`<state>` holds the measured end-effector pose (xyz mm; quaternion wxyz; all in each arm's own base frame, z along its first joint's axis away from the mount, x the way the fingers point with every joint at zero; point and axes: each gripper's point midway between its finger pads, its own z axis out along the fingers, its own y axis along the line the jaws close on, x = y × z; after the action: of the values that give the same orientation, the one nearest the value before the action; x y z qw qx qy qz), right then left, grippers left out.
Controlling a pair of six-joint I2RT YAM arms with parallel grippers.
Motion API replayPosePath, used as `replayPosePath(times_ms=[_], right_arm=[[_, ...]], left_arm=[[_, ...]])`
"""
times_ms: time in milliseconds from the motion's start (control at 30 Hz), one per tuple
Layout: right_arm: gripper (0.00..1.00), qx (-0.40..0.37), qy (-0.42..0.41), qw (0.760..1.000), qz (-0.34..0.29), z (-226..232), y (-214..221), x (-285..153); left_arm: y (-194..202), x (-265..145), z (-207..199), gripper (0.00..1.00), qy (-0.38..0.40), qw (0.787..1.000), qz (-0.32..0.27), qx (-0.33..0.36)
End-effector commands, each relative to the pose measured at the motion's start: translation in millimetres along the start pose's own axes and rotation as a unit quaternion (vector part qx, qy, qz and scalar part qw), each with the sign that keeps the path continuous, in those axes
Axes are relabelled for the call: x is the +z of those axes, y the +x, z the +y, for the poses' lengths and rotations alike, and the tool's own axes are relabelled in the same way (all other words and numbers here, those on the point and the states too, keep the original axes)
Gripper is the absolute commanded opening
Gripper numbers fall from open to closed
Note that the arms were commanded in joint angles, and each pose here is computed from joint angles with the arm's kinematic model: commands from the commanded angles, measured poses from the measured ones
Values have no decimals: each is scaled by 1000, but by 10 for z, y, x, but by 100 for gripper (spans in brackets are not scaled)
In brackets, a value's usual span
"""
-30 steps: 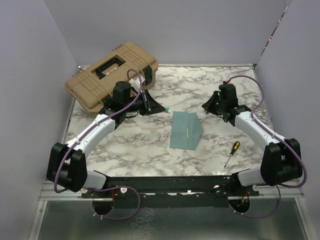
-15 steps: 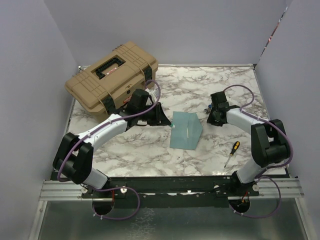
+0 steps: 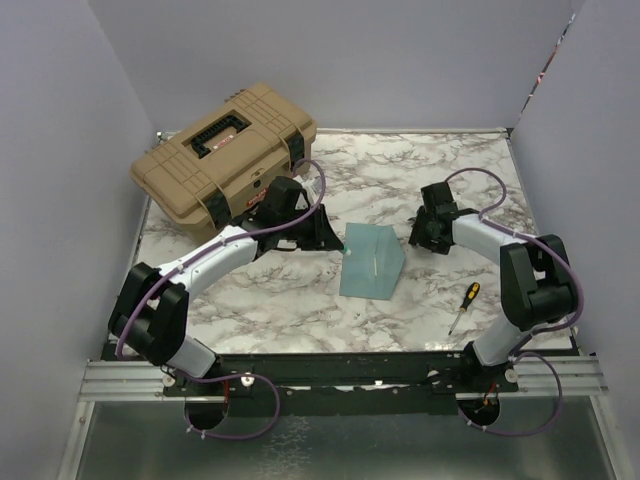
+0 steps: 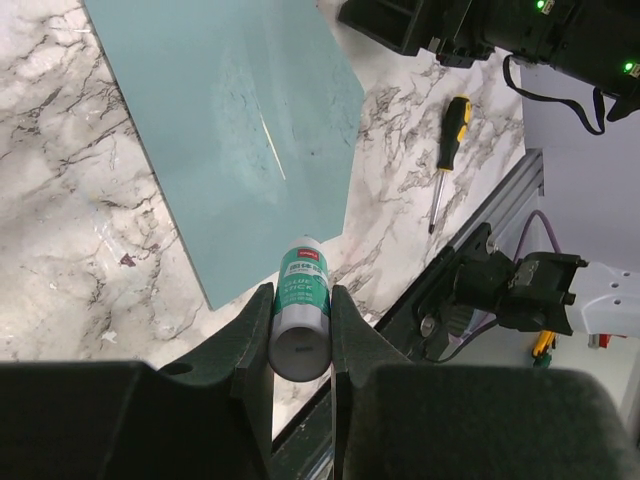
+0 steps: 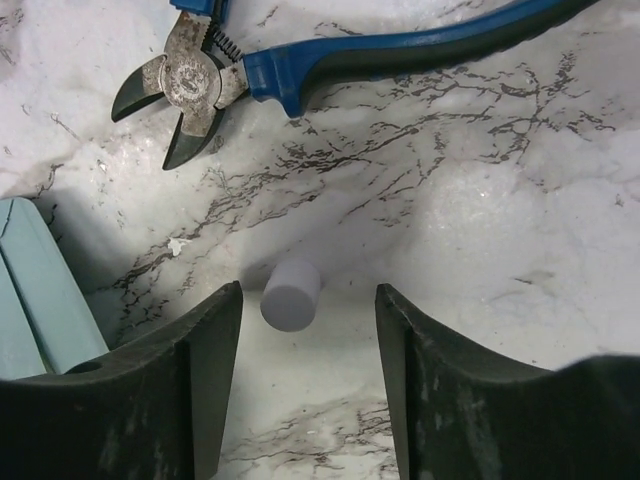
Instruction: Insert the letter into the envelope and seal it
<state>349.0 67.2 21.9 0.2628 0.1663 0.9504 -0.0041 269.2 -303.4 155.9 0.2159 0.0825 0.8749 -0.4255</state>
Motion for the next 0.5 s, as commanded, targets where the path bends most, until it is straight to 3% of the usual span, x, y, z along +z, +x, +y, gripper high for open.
replayPosePath(times_ms=[0,133,200,267,333,400,467], right_arm=[[60,-6,6,1000,-13,-50,-109,-175],[61,-10,-43,998,-49,84,-320,-516],[62,-39,-137,987,-79,341,-426,-822],[67,-105,-302,942,-105,795,-384,-1262],[70,-156,-445,875,-110,1135,-228,-1731],[71,-193,-543,810,-108,1318,-39,-2104],[73,-229,-596,760,-121,1413,132,-2325]], left_arm=[[-90,6,-87,0,2,1000,-6,20],[-98,-7,-163,0,15,1000,-1,28],[-85,-20,-228,0,30,999,9,38],[-36,-50,-293,0,50,997,25,57],[23,-72,-321,0,64,995,40,71],[64,-97,-361,0,78,992,52,83],[86,-129,-417,0,93,990,59,92]])
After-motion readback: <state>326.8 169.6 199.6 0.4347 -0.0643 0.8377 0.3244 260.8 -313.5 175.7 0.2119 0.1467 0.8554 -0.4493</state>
